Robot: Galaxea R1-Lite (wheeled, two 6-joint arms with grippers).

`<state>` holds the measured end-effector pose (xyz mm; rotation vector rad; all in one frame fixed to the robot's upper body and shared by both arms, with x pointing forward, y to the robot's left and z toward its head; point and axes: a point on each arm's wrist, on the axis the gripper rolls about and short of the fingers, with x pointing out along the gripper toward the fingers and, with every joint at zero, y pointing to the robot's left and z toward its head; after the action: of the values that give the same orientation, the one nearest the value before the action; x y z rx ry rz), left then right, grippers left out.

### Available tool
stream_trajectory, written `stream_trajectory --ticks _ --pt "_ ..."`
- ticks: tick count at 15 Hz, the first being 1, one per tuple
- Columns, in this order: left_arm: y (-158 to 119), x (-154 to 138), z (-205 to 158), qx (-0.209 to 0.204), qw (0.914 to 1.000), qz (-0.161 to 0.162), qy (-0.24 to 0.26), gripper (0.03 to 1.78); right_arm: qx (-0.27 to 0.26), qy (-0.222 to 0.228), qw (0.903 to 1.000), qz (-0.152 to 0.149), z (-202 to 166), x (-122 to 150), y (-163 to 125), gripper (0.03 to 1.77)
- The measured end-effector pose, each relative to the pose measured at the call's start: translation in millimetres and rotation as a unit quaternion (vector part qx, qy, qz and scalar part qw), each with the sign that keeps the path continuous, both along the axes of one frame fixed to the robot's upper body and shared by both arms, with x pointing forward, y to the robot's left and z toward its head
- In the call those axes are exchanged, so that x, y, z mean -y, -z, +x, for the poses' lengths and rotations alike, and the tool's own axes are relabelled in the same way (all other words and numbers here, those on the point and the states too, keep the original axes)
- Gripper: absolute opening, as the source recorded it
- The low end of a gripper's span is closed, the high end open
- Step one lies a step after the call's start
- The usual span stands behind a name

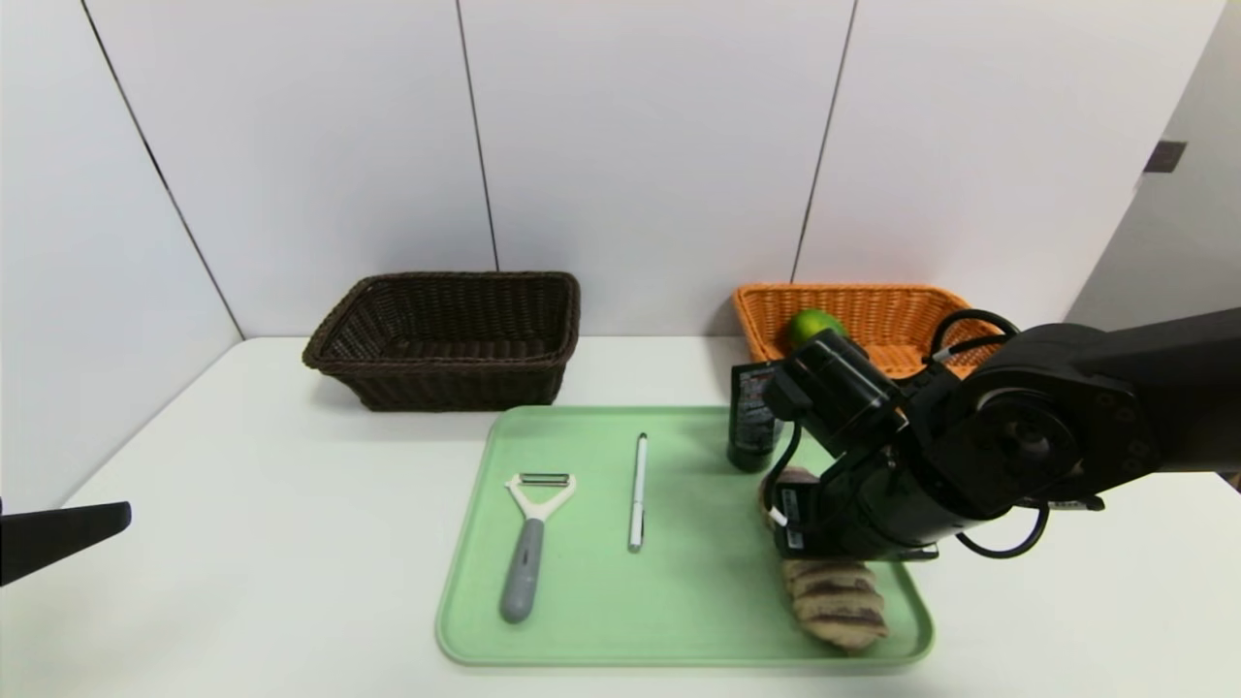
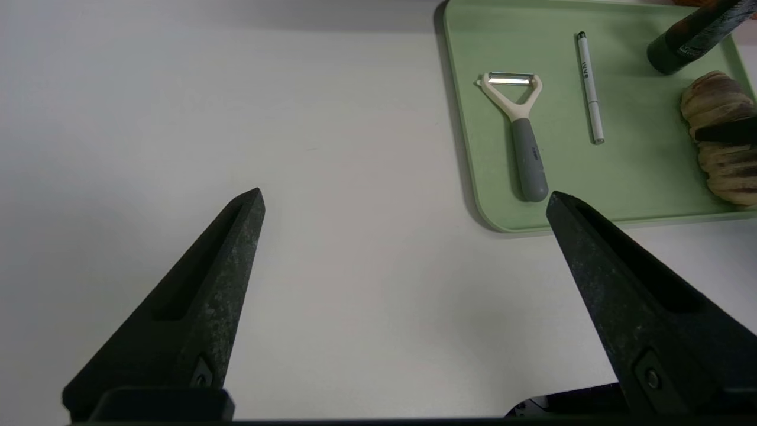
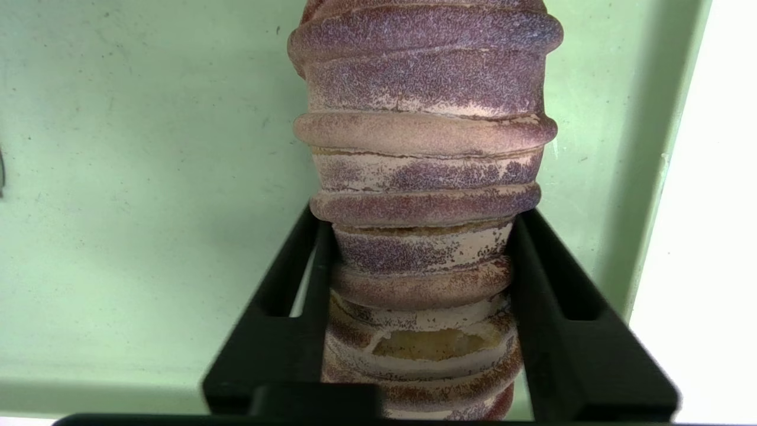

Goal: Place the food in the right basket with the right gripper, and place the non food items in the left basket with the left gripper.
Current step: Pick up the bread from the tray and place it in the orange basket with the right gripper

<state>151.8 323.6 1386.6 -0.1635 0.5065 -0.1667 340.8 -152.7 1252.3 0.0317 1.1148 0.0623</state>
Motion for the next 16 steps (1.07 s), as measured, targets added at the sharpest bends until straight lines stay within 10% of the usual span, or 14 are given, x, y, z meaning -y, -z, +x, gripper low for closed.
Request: stream_trajectory --ticks 2,9,16 --pt "-0.3 -0.1 -0.6 0.001 1.0000 0.000 0.000 1.69 0.001 0.000 1.0000 0.000 -0.6 0.3 -0.5 0.19" --pt "-0.1 -0.1 -0.6 0.001 1.0000 0.000 0.000 1.69 0.037 -0.006 0.9988 0.030 -10.9 7.9 -29.1 0.17" --pt "0.0 0.2 1.3 -0.001 1.0000 0.000 0.001 1.69 0.152 -0.020 0.9773 0.146 -41.9 51.8 -108.8 0.17"
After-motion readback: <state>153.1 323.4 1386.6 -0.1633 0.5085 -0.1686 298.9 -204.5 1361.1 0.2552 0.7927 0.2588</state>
